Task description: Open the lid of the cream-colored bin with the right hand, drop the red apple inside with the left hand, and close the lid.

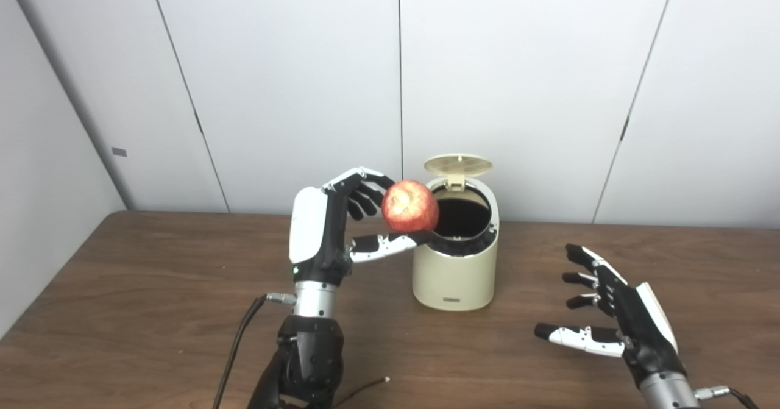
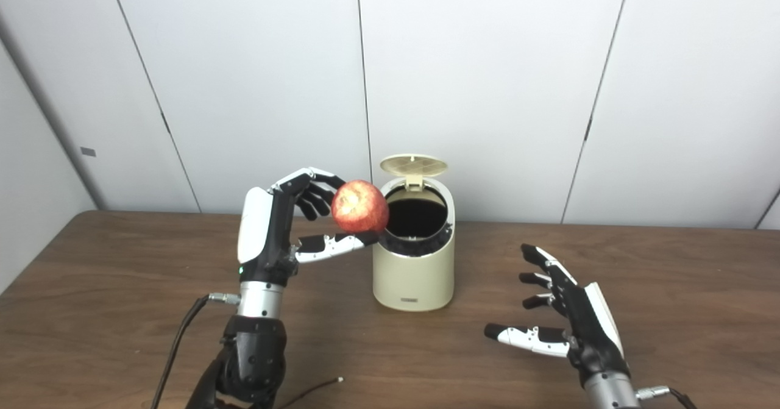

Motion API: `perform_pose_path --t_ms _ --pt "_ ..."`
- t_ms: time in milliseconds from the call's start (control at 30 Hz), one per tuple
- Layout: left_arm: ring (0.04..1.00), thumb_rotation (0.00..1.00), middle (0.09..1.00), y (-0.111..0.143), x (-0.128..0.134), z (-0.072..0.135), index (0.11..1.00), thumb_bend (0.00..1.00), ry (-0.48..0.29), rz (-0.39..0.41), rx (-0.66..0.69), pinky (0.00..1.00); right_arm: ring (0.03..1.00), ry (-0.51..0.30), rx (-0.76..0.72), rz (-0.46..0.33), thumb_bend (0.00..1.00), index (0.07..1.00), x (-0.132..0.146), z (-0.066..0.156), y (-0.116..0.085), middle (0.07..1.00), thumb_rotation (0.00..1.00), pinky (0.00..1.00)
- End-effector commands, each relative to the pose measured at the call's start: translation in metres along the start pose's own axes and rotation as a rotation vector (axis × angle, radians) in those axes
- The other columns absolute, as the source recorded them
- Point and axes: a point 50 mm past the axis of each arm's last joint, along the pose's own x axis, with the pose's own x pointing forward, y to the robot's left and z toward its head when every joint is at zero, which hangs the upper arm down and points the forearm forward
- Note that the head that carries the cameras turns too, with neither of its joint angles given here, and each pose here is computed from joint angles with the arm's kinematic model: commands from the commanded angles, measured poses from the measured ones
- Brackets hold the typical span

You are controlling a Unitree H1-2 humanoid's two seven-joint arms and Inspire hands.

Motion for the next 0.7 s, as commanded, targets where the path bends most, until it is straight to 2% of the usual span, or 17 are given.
perform_pose_path --t_ms 0,433,667 --pt "0.376 0.0 0.449 0.001 0.02 0.016 0.501 0.52 -0.09 0.028 -0.01 0.29 0.773 -0.093 -0.011 -0.036 0.74 0.864 0.011 0.022 -0.005 0.876 0.17 0.58" --pt "0.388 0.0 0.467 -0.018 0.035 0.025 0.492 0.53 -0.095 0.003 0.0 0.3 0.769 -0.101 -0.017 -0.046 0.74 0.865 0.011 0.024 -0.002 0.872 0.19 0.59" --pt "0.351 0.0 0.437 -0.032 0.04 0.02 0.503 0.53 -0.113 0.011 0.017 0.27 0.768 -0.105 -0.013 -0.054 0.75 0.861 0.01 0.025 -0.001 0.869 0.19 0.57"
